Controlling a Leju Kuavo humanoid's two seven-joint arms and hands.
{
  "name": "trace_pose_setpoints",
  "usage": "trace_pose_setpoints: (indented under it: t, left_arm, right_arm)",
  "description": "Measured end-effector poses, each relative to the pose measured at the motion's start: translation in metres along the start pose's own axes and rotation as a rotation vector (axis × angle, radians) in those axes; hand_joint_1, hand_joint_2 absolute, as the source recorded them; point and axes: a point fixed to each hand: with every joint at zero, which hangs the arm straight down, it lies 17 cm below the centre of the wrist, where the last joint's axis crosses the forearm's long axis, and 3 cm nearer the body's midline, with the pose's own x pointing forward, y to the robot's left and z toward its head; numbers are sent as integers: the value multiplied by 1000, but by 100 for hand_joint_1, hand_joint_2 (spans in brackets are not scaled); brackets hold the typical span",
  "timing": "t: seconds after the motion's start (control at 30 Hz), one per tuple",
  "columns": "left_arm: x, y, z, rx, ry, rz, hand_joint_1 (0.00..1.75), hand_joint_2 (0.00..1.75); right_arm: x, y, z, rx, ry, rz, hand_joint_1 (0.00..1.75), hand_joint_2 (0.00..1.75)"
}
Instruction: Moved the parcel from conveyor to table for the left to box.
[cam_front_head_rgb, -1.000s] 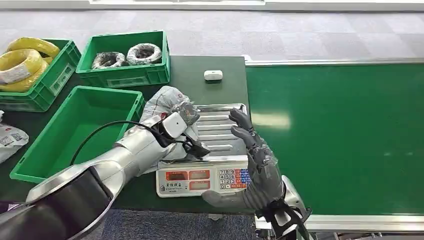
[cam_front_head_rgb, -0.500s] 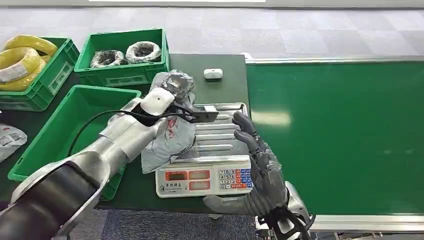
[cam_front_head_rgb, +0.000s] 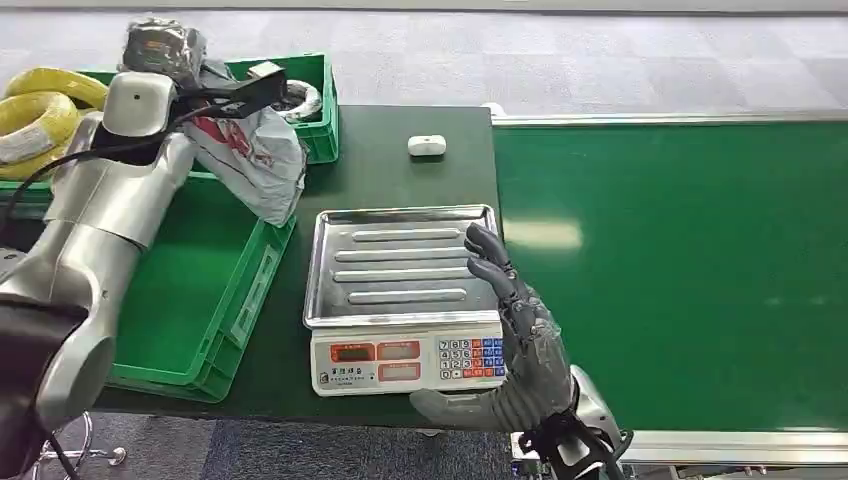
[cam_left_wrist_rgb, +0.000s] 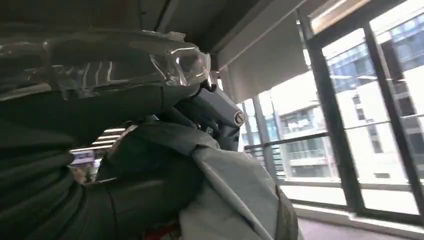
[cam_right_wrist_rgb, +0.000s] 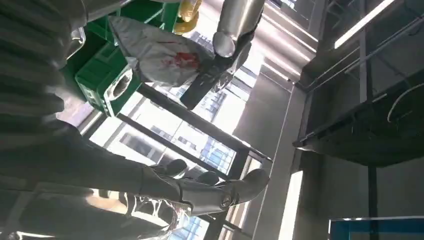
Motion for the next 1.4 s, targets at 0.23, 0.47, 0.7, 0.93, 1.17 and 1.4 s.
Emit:
trace_pose_setpoints:
  t: [0.23,0.47,0.7,0.93,1.17,1.4]
  left_arm:
    - [-82,-51,6,-120,151,-87,161,175]
    - [-97,-128,41,-288,168,-71,0,175]
    - [-88,-147,53,-297,151,-34,0,175]
    - [28,-139,70,-164,-114,422,0,175]
    - [84,42,91,236,-367,1432,0,175]
    - [40,108,206,626,-530,1866,0,175]
  right_arm:
    - [-3,0,-1,-1,15,0,0,175]
    - [-4,-1,-4,-3,16,3,0,175]
    - [-5,-1,-4,-3,23,3,0,175]
    - [-9,-2,-4,-7,37,5,0,175]
    - [-15,-5,-3,-25,47,11,0,175]
    - [-26,-10,4,-74,74,30,0,175]
